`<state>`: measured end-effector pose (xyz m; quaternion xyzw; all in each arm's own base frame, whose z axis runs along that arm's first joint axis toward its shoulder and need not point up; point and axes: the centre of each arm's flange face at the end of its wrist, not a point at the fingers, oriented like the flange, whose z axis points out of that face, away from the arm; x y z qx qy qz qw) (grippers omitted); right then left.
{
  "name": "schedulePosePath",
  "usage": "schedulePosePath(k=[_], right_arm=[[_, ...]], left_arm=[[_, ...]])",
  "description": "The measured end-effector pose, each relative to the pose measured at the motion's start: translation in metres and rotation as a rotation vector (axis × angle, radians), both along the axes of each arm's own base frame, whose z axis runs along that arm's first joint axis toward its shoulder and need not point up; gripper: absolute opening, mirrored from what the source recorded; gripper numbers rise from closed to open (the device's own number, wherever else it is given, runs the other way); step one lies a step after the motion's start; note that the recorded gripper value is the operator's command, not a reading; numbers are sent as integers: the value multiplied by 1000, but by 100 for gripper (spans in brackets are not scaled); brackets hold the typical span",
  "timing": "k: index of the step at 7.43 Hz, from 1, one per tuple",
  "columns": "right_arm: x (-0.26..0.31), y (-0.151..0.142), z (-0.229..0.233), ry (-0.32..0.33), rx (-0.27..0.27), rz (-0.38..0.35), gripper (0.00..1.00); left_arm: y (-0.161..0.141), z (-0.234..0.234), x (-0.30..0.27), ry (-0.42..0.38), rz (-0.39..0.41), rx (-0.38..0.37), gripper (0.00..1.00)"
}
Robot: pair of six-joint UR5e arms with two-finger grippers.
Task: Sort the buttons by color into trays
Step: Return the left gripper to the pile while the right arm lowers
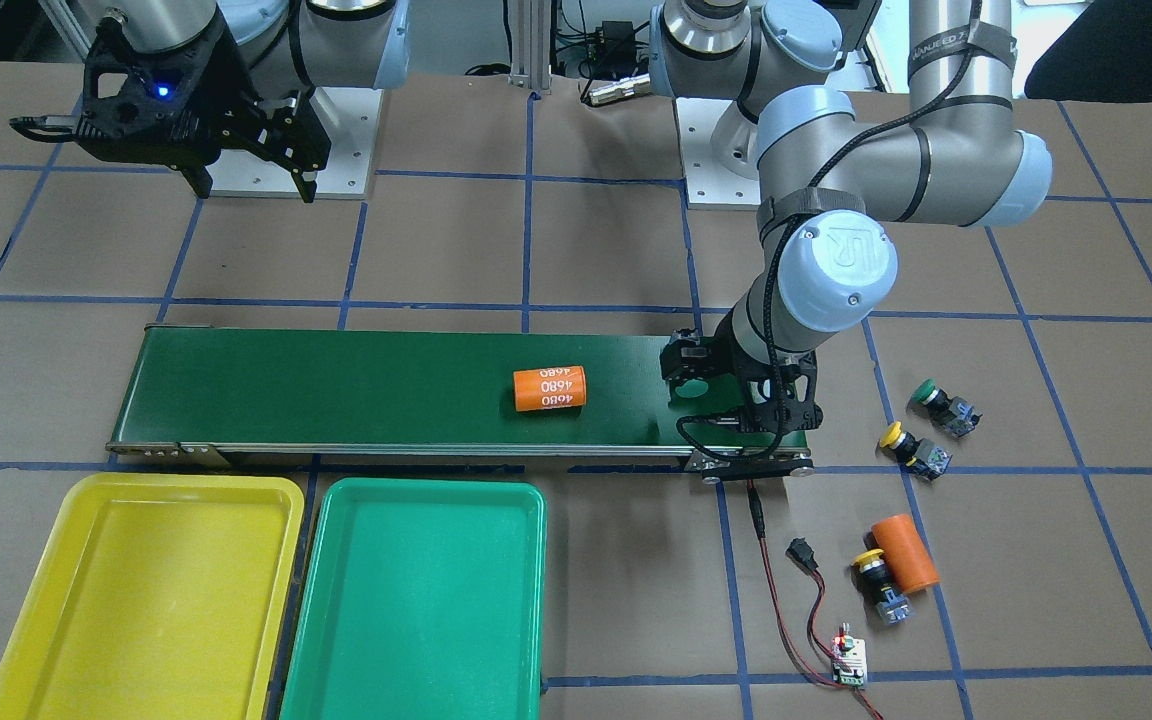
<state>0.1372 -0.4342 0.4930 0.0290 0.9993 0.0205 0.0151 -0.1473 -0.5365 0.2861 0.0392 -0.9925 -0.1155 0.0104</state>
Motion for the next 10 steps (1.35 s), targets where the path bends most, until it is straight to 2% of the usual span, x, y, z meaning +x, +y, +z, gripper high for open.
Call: schedulePosePath(k=[1,3,6,7,8,10], right_arm=[[0,0,0,1,0,-4,100],[1,2,-1,4,5,-4,100],[2,5,-14,7,30,-1,100],[2,7,-18,9,39,1,100],[2,7,-21,10,44,1,100],[2,7,-23,9,46,1,100]], left_arm=[[-15,15,17,8,10,-23,100],[-70,27,88,28,35,-66,100],[-148,2,166,21,87,-90,100],[-155,-10,187,20,107,-75,100],[-146,-21,213,29,137,-43,100],[-102,-50,250,64,143,15,100]])
